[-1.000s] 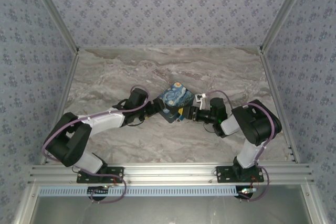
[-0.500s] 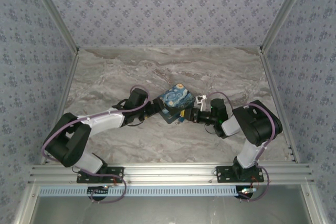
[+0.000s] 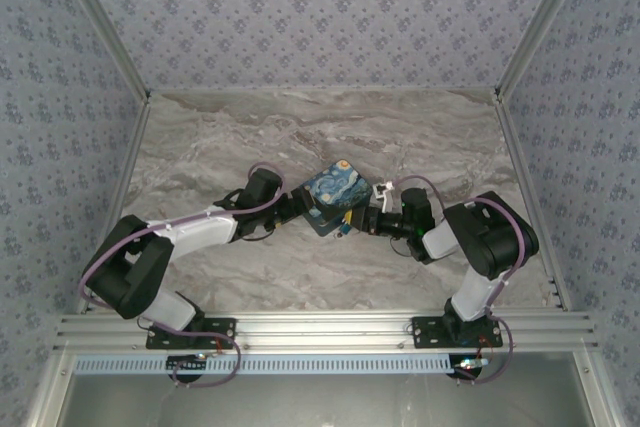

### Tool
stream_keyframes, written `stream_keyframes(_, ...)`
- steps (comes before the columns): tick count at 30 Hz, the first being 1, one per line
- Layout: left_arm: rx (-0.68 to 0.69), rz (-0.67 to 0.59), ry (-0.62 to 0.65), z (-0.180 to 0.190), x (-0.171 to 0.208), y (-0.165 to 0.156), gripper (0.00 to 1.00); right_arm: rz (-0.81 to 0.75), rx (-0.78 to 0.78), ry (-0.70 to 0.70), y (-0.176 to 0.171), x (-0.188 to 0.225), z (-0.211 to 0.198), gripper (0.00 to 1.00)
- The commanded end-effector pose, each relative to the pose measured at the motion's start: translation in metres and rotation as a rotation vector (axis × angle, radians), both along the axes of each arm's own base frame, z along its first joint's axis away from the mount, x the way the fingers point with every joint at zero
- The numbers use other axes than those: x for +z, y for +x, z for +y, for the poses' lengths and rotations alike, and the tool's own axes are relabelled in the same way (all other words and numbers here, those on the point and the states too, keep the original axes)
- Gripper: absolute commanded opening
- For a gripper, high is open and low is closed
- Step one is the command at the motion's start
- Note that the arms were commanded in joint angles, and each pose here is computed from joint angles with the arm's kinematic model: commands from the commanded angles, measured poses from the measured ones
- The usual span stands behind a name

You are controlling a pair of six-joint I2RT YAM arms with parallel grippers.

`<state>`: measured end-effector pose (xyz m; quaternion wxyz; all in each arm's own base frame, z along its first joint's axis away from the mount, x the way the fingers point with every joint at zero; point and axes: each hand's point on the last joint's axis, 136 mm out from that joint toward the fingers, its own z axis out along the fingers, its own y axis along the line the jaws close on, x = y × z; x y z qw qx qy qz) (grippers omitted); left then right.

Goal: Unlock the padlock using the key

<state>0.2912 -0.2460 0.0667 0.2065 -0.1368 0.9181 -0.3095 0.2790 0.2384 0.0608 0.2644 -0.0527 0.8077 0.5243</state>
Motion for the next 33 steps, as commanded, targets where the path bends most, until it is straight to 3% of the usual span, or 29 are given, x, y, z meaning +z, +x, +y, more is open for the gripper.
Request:
stream_keyframes(1,-0.003,0.116,0.115,0.021,-0.033,-0.027,0.9,-0.069,0.036,0.03,-0.003,0.016,0.001,0.38)
stream_keyframes(12,0.001,0.115,0.115,0.021,-0.032,-0.027,0.9,-0.06,0.035,0.015,-0.005,0.009,-0.003,0.42)
stream_keyframes(16,0.003,0.115,0.115,0.022,-0.032,-0.028,0.9,-0.066,0.003,-0.003,-0.004,0.005,-0.013,0.53)
stream_keyframes(20,0.008,0.117,0.118,0.023,-0.032,-0.029,0.9,-0.055,0.019,-0.022,-0.007,-0.001,-0.014,0.57)
stream_keyframes(33,0.017,0.116,0.115,0.025,-0.032,-0.033,0.9,-0.058,0.064,-0.007,-0.003,-0.004,0.003,0.56)
